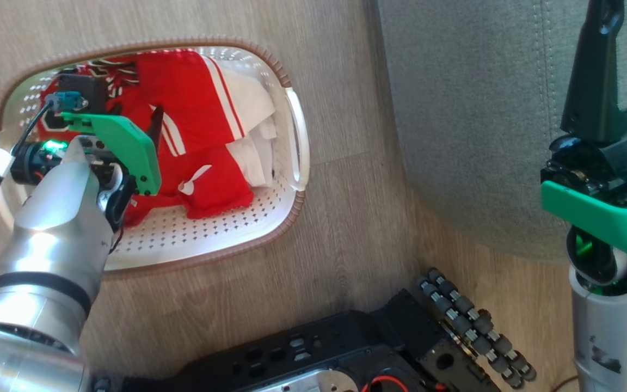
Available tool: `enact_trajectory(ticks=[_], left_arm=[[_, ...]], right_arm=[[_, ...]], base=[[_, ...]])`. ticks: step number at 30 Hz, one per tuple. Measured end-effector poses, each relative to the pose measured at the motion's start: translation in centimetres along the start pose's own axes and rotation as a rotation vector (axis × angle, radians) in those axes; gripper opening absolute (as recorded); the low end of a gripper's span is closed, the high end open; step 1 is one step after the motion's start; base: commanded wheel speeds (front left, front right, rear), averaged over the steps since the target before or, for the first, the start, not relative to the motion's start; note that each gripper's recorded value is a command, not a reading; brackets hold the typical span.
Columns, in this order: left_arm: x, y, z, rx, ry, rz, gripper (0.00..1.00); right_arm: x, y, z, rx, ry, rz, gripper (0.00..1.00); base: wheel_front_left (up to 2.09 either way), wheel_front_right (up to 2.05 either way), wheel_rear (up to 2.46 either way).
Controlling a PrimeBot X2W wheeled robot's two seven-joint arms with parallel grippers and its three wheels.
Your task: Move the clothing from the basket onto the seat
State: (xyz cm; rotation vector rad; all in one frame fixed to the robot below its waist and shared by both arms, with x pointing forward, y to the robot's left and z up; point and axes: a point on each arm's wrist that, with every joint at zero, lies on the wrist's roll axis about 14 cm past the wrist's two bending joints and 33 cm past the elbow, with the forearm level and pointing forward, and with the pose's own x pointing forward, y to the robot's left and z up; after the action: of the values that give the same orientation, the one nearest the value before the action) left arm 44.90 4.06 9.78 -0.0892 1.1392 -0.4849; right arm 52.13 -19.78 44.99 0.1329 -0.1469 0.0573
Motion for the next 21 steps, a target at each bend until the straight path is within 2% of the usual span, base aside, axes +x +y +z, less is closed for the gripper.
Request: enact_trajectory(ticks=[20, 21], left_arm=[[3.1, 0.2, -3.3, 0.03, 0.184, -0.021, 1.0], [3.1, 0.2, -3.4, 0.03, 0.189, -0.022, 0.81]], right_arm=[[0.4, -0.3, -0.6, -0.039, -0.003, 0.011, 1.0], [0.4, -0.3, -0.6, -0.04, -0.005, 0.012, 1.0]], base=[[0.0, 0.0, 0.0], [0.0, 0.0, 0.0]])
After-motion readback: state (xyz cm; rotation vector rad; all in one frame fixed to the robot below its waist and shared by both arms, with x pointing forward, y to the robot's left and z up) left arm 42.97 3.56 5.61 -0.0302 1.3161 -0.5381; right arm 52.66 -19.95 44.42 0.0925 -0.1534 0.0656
